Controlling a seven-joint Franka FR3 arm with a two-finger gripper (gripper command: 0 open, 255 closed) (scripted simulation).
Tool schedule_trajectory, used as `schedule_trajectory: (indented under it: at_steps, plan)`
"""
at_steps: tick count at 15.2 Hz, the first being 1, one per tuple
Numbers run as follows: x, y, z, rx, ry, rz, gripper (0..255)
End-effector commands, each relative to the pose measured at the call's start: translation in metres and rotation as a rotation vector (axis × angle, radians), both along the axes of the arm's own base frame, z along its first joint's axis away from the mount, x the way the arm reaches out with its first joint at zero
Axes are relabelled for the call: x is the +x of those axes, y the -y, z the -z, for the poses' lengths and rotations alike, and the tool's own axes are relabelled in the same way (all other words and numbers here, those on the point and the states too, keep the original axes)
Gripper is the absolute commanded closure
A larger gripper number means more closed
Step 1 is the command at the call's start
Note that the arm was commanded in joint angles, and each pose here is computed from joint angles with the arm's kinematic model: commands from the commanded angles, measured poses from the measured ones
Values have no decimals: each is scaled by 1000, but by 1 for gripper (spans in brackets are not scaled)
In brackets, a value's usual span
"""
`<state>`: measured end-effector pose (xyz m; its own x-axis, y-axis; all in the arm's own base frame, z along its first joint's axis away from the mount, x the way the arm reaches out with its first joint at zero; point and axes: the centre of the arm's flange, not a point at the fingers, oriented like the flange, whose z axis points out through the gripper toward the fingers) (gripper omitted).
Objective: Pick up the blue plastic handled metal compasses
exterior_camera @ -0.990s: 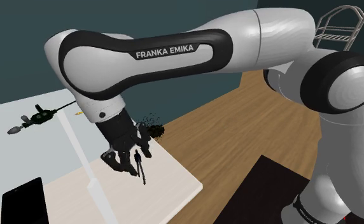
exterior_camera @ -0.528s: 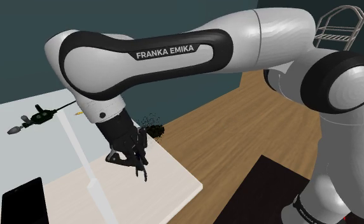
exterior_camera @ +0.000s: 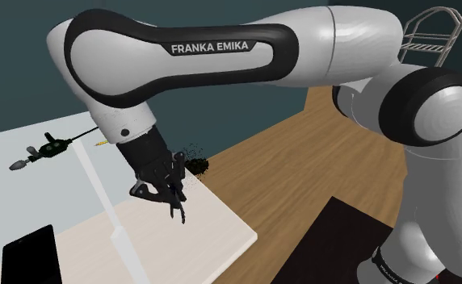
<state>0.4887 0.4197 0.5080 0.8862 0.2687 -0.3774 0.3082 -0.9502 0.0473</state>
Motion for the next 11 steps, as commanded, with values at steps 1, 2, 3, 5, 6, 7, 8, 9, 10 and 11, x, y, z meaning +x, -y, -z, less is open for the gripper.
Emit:
schedule_trajectory:
  at_steps: [1, 2, 3, 5, 6, 7, 8, 9, 10, 11]
  plan:
    - [0, 0, -11, 0, 0, 0, 255]
    - [0, 0, -16, 0, 0, 0, 255]
    - [0, 0, -21, 0, 0, 0, 255]
    - [0, 0, -32, 0, 0, 0, 255]
    - [0, 0, -37, 0, 0, 0, 255]
    - [0, 0, -42, 0, 0, 0, 255]
    - [0, 0, -47, 0, 0, 0, 255]
    - [0, 0, -53, 0, 0, 0, 255]
    - [0, 0, -54, 0, 0, 0, 255]
    - [0, 0, -54, 0, 0, 0, 255]
